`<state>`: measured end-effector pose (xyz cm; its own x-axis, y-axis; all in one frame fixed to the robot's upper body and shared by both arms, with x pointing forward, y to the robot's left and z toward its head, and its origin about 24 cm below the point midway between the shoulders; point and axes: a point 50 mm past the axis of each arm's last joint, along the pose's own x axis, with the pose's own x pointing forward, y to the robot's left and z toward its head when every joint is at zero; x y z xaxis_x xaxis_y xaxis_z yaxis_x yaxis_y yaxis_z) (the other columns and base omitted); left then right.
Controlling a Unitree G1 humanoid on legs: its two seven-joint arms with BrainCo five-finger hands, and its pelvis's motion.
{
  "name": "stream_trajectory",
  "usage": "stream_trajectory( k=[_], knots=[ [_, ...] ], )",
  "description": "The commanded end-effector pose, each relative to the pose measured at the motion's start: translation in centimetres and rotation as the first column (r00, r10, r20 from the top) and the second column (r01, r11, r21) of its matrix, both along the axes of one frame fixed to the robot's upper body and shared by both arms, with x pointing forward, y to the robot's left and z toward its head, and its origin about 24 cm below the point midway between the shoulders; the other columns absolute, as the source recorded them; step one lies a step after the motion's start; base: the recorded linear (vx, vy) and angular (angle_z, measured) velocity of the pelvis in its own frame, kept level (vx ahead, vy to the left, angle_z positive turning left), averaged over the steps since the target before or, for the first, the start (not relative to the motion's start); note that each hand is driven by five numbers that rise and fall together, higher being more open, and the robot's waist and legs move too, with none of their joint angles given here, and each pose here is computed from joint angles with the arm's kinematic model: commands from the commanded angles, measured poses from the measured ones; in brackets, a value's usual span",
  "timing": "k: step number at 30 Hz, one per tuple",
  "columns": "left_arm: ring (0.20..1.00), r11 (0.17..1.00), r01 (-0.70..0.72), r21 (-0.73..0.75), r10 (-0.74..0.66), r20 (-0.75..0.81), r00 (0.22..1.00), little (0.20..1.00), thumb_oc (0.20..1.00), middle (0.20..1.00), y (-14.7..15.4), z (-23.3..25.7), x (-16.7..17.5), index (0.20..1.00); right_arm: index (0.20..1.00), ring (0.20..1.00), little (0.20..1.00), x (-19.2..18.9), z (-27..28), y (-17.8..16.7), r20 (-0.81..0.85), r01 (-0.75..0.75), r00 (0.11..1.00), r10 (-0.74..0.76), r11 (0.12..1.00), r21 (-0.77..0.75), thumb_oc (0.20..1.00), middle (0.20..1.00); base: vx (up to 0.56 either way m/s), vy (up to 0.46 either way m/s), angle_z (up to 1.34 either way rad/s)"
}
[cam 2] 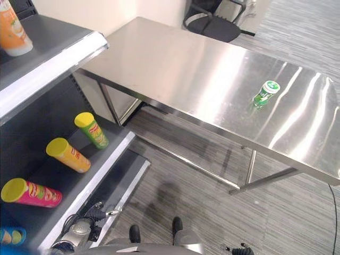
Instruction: Put the goods on the table back onto the shelves and tidy them up.
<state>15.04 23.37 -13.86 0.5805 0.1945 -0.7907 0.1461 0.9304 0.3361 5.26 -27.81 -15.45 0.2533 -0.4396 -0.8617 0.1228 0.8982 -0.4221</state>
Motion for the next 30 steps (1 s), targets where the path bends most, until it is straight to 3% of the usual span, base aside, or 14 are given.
stream_trajectory(
  k=[1, 6, 8, 15, 20, 22, 23, 24, 25, 28, 30],
  knots=[
    [1.0, 1.0, -0.026, -0.008, 0.026, 0.045, 0.999, 1.0, 1.0, 1.0, 0.3, 0.5, 1.0, 1.0, 1.0, 1.0, 1.0, 1.5, 1.5, -3.2, 0.044, 0.039, 0.998, -0.035, 0.995, -0.097, 1.0, 1.0, 0.08, 0.133, -0.27],
    [1.0, 1.0, -0.014, 0.014, 0.014, 0.034, 0.999, 1.0, 1.0, 1.0, 1.1, 0.7, 1.2, 1.0, 1.0, 1.0, 1.0, 1.6, 2.6, -5.5, 0.097, 0.146, 0.986, -0.133, 0.98, -0.138, 1.0, 1.0, 0.04, 0.152, -0.44],
    [1.0, 0.998, -0.01, 0.062, 0.009, 0.018, 1.0, 1.0, 1.0, 1.0, 2.2, 0.9, 1.2, 1.0, 1.0, 1.0, 1.0, 0.5, 4.0, -7.8, 0.203, 0.3, 0.943, -0.264, 0.938, -0.172, 1.0, 1.0, 0.07, 0.018, -0.06],
    [1.0, 0.997, 0.004, 0.075, -0.005, 0.014, 1.0, 1.0, 1.0, 1.0, 2.3, 0.8, 0.9, 1.0, 1.0, 1.0, 1.0, 3.1, 8.7, -11.4, 0.477, 0.383, 0.85, -0.223, 0.883, -0.27, 1.0, 1.0, 0.09, -0.07, 0.2],
    [1.0, 0.996, -0.005, 0.085, 0.005, -0.004, 1.0, 1.0, 1.0, 1.0, 2.9, 0.6, -0.1, 1.0, 1.0, 1.0, 1.0, 5.9, 13.2, -12.6, 0.623, 0.338, 0.782, -0.037, 0.864, -0.373, 1.0, 1.0, 0.12, -0.106, 0.24],
    [1.0, 0.997, -0.037, 0.075, 0.038, -0.012, 0.999, 1.0, 1.0, 1.0, 2.9, 0.3, -1.0, 1.0, 1.0, 1.0, 1.0, 8.2, 18.6, -13.1, 0.7, 0.288, 0.688, 0.188, 0.815, -0.502, 1.0, 1.0, 0.23, -0.273, 0.36],
    [1.0, 0.998, -0.013, 0.064, 0.012, 0.01, 1.0, 1.0, 1.0, 1.0, 2.3, 0.4, -0.6, 1.0, 1.0, 1.0, 1.0, 10.5, 24.1, -13.3, 0.723, 0.268, 0.576, 0.383, 0.747, -0.609, 1.0, 1.0, 0.18, -0.303, 0.12],
    [1.0, 0.998, -0.013, 0.063, 0.012, 0.009, 1.0, 1.0, 1.0, 1.0, 2.3, 0.4, -0.6, 1.0, 1.0, 1.0, 1.0, 10.5, 24.1, -13.3, 0.722, 0.268, 0.576, 0.383, 0.746, -0.609, 1.0, 1.0, 0.19, -0.445, 0.16],
    [1.0, 0.999, 0.01, 0.05, -0.011, 0.019, 1.0, 1.0, 1.0, 1.0, 1.8, 0.5, -0.4, 1.0, 1.0, 1.0, 1.0, 12.1, 29.2, -12.5, 0.711, 0.264, 0.442, 0.547, 0.678, -0.686, 1.0, 1.0, 0.09, -0.222, 0.24],
    [1.0, 0.999, 0.011, 0.044, -0.011, 0.019, 1.0, 1.0, 1.0, 1.0, 1.6, 0.4, -0.4, 1.0, 1.0, 1.0, 1.0, 12.3, 30.5, -12.1, 0.703, 0.262, 0.402, 0.587, 0.662, -0.703, 1.0, 1.0, 0.05, -0.18, 0.35],
    [1.0, 1.0, -0.002, 0.027, 0.002, 0.026, 1.0, 1.0, 1.0, 1.0, 1.6, 0.4, -0.4, 1.0, 1.0, 1.0, 1.0, 12.5, 34.0, -11.8, 0.692, 0.281, 0.295, 0.658, 0.633, -0.722, 1.0, 1.0, 0.05, -0.203, 0.29]
  ],
)
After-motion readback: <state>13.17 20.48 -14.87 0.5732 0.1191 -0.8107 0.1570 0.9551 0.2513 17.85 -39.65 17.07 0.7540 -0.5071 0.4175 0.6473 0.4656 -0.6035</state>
